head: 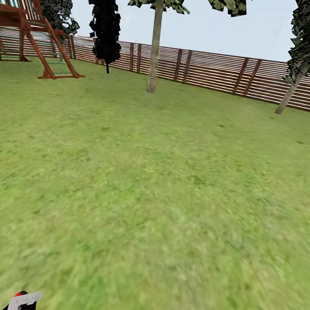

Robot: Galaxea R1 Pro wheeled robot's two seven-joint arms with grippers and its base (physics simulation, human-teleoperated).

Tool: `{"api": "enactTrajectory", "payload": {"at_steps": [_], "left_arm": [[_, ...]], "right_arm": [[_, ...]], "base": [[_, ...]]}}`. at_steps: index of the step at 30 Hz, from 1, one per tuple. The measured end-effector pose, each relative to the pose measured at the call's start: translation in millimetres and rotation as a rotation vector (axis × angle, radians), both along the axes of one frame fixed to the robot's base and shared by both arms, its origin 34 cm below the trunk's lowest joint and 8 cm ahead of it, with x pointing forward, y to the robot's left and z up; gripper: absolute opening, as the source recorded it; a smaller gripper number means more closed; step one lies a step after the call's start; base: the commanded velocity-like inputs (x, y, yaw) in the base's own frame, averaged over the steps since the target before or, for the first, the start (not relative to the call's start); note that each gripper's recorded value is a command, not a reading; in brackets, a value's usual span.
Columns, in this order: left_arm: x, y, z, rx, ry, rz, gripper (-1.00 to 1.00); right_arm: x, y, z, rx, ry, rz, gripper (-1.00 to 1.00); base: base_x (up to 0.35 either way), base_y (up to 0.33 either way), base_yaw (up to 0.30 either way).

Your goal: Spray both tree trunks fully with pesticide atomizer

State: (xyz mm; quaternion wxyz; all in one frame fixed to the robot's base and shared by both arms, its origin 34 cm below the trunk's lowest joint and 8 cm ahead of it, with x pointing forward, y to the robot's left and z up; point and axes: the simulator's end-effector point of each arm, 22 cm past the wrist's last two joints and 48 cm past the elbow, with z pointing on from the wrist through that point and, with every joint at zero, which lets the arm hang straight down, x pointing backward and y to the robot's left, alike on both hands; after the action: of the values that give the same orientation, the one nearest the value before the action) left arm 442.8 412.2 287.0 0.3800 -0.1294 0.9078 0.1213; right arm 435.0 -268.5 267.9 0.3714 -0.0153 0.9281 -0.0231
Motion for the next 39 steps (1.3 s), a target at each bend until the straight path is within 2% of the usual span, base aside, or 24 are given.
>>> {"api": "enactTrajectory", "payload": {"at_steps": [39], "left_arm": [[0.5, -3.6, -0.5, -0.005, -0.001, 0.001, -1.0]], "right_arm": [[0.0, 0.0, 0.0, 0.0, 0.0, 0.0, 1.0]], "base": [[0.338, 0.0, 0.0]]}}
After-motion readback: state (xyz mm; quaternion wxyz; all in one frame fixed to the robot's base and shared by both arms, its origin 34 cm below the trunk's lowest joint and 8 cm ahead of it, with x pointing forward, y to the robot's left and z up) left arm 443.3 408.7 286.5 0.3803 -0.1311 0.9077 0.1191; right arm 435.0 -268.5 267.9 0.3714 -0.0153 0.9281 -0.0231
